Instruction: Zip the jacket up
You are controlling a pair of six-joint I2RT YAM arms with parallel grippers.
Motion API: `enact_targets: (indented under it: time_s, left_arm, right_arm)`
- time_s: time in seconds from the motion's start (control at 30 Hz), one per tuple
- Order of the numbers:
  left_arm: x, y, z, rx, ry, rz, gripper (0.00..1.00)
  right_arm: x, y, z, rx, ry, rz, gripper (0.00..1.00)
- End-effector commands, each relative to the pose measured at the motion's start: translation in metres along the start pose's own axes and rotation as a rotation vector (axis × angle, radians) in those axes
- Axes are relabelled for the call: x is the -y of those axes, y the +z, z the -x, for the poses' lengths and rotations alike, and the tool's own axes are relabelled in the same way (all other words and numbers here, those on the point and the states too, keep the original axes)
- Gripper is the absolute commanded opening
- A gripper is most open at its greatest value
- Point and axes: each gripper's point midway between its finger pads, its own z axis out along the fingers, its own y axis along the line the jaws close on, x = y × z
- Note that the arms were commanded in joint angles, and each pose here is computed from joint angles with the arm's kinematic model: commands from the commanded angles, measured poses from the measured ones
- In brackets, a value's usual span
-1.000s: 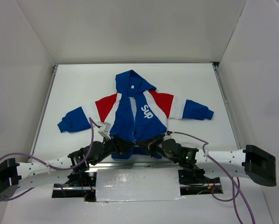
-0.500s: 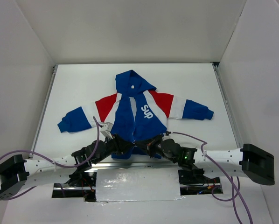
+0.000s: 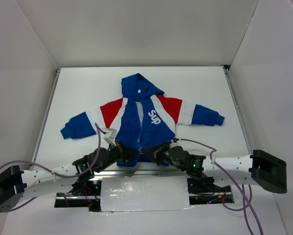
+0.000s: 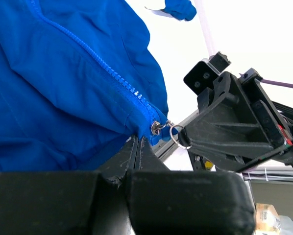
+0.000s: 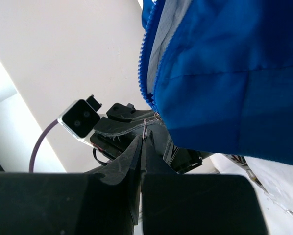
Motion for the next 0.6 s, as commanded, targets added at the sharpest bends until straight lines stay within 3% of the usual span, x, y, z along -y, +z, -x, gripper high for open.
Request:
enact_targets:
  time_s: [0.0, 0.37, 0.57]
  left_arm:
    - [-0.010, -0.008, -0.007, -0.025, 0.022, 0.005, 0.00]
    - [-0.040, -0.030, -0.054, -0.221, 0.082, 0.010, 0.00]
    - [-0.058, -0.035, -0.067, -0.316, 0.120, 0.118, 0.00]
  right_arm:
    - [-0.018, -0.002, 0.000, -0.008, 0.202, 0.065, 0.00]
    - [-0.026, 0.005, 0.015, 0.044, 0.227, 0.121, 0.00]
    - [-0.035, 0.014, -0.001, -0.026, 0.236, 0.119, 0.00]
